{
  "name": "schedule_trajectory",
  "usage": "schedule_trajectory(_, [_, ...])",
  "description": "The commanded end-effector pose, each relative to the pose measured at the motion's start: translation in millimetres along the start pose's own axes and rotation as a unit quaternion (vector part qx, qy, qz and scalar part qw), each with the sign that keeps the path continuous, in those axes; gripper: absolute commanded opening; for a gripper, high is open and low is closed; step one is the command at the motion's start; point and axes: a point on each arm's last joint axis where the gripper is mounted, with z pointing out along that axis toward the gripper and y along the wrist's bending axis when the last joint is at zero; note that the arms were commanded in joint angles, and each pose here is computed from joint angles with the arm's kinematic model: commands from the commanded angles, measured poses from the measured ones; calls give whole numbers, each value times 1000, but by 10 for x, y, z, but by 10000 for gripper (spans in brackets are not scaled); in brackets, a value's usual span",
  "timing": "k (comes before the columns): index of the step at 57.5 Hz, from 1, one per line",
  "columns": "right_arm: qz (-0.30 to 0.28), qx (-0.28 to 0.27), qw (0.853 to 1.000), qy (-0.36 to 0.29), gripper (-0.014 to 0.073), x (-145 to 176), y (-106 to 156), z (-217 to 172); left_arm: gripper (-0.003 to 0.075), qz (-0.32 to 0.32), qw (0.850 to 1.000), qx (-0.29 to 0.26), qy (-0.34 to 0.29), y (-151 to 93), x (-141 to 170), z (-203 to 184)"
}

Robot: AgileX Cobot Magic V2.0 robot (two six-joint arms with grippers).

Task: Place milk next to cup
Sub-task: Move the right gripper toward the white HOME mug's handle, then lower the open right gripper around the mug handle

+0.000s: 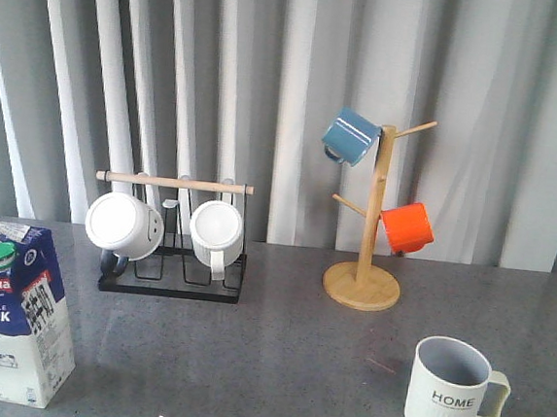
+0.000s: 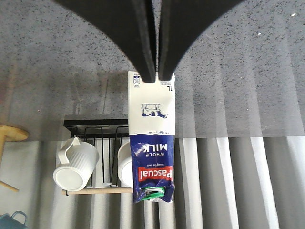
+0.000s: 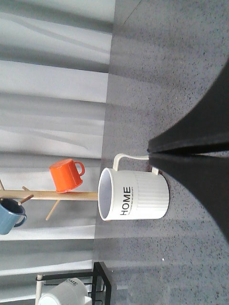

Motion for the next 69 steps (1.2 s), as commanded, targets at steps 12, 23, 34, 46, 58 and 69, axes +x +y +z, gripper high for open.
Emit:
schedule_trajectory(12, [-5, -1, 991, -130, -8, -214, 4, -37, -6, -11, 998, -2, -64, 5, -166, -27])
schedule_trajectory(23, [45, -16, 958, -282, -8, -739, -4, -192, -6, -92, 986, 6, -139, 9, -516, -106])
schedule_trajectory(34, [15, -1, 994, -108, -8, -1031, -32, 153, -6, -58, 989, 10, -135, -18, -1237, -101])
schedule_trajectory(46, [59, 1, 998, 21, -8, -1123, -44, 916, -6, -58, 998, 7, 20, -34, -1621, 688])
schedule_trajectory(58, [98, 6, 995, -2, -8, -1140, -55, 1172, -6, -58, 997, -3, 55, -20, -1613, 1302])
schedule_trajectory(69, [64, 3, 998, -18, 1, -1163, -50, 1185, -2, -57, 998, -8, 24, -4, -1613, 1482])
